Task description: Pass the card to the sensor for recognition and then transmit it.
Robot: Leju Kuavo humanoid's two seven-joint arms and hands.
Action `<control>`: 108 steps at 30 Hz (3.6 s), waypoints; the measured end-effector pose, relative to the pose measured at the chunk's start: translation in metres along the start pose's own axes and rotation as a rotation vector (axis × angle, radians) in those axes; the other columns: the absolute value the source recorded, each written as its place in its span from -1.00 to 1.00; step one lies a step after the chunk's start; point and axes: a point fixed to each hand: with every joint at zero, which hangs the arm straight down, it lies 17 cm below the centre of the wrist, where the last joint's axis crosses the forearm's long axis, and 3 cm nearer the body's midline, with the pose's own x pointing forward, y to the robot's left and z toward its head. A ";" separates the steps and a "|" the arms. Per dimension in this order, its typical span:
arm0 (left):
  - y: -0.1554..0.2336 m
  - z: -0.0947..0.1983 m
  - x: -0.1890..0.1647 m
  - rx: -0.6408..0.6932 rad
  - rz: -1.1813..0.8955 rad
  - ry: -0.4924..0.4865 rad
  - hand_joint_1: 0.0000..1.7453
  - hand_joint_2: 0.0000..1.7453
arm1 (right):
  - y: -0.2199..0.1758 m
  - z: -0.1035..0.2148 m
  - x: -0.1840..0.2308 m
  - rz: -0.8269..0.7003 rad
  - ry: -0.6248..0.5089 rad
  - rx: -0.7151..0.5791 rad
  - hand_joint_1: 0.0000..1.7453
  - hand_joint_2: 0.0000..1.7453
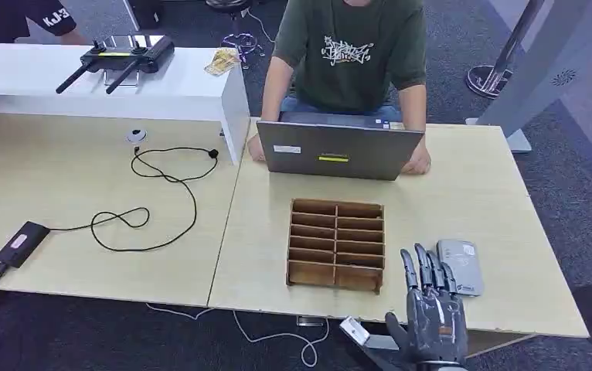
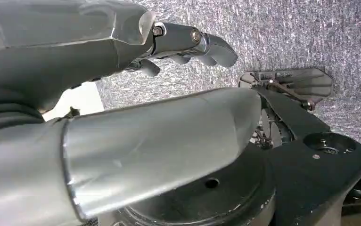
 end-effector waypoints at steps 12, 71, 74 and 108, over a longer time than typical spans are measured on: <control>-0.002 0.000 0.000 -0.003 -0.006 0.001 -1.00 -1.00 | 0.011 -0.011 0.029 -0.031 -0.096 0.000 -1.00 1.00; 0.012 -0.002 0.009 0.005 -0.004 -0.008 -1.00 -1.00 | 0.060 -0.083 0.006 0.071 -0.035 0.111 -1.00 1.00; 0.012 -0.002 0.009 0.005 -0.001 -0.009 -1.00 -1.00 | 0.060 -0.079 0.003 0.069 -0.019 0.121 -1.00 1.00; 0.006 -0.002 0.008 -0.011 0.003 -0.013 -1.00 -1.00 | 0.047 -0.069 0.002 -0.132 0.050 0.065 -1.00 1.00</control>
